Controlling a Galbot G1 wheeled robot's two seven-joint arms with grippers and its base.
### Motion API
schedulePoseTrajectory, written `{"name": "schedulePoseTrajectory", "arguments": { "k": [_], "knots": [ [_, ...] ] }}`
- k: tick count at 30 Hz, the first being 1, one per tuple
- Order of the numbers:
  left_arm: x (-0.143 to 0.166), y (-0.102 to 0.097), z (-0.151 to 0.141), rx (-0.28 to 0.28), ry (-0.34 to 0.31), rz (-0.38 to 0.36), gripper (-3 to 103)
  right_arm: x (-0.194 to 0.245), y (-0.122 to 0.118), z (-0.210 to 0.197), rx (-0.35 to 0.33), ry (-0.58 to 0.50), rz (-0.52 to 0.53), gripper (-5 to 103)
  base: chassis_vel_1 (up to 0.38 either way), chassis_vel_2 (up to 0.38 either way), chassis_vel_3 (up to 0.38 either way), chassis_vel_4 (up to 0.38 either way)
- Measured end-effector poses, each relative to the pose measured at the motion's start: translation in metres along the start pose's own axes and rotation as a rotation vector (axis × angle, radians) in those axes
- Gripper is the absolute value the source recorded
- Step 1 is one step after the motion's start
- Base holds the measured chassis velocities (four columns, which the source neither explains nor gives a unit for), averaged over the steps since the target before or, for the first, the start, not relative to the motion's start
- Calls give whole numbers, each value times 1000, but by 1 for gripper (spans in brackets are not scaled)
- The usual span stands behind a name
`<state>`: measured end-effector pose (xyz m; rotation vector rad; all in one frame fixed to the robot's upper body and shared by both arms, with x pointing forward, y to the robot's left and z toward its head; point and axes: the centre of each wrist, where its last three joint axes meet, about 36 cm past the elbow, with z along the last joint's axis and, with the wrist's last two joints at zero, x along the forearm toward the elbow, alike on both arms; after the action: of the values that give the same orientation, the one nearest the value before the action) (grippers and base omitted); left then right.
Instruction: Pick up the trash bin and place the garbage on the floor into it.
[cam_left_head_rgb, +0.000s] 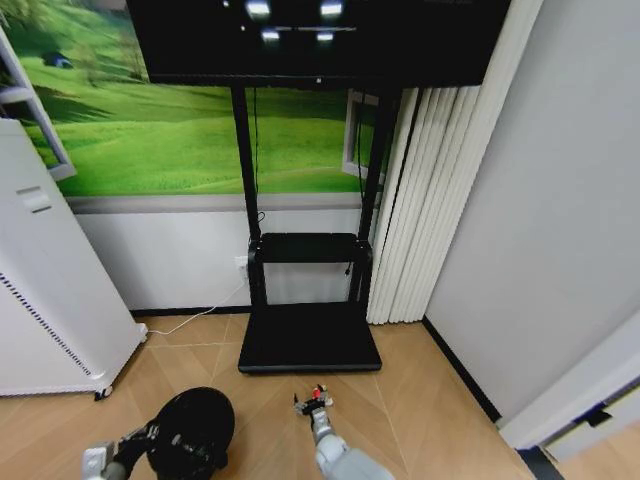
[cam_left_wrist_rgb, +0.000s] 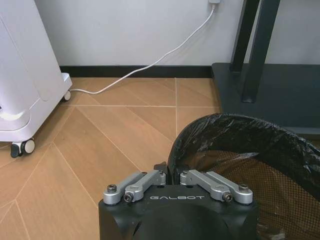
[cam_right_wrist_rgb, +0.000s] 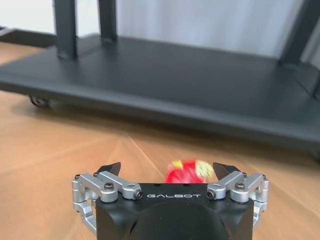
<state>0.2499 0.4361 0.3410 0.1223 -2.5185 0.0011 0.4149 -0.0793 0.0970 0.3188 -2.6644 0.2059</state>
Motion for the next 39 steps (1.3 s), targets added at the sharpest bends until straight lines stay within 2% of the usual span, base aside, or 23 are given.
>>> {"name": "schedulePoseTrajectory", "arguments": {
  "k": [2,6,14,23,26,27,31,32,34,35,36,38,39],
  "knots": [
    [-1,0,2,1,1,3,7,5,-6,9,-42,60,34,100,0,0,0,0],
    [-4,-4,1,4,-5,10,7,8,-5,13,-90,94,59,100,0,0,0,0],
    [-4,-3,1,4,-4,9,7,10,4,13,-90,91,37,100,0,0,0,0],
    [1,1,4,6,2,6,7,0,-1,7,-86,97,17,101,0,0,0,0],
    [1,1,5,10,3,6,7,-1,-4,9,-86,106,17,92,0,0,0,0],
    [1,1,5,10,3,6,7,-1,-4,9,-86,106,17,92,0,0,0,0],
    [1,-1,5,14,0,10,7,-3,-10,11,-91,122,18,71,0,0,0,0],
    [1,-1,5,14,0,10,7,-3,-10,11,-91,122,18,71,0,0,0,0],
    [0,-2,3,14,-3,13,7,-4,-13,13,-97,130,20,59,0,0,0,0],
    [0,-2,3,14,-3,13,7,-4,-13,13,-97,130,20,59,0,0,0,0],
    [-1,-3,2,14,-5,15,7,-3,-14,13,-98,131,19,54,0,0,0,0],
    [-2,-3,2,14,-6,16,7,-3,-14,13,-99,131,19,54,0,0,0,0],
    [-2,-4,2,15,-6,17,7,-3,-15,14,-100,133,18,42,0,0,0,0]
  ]
}}
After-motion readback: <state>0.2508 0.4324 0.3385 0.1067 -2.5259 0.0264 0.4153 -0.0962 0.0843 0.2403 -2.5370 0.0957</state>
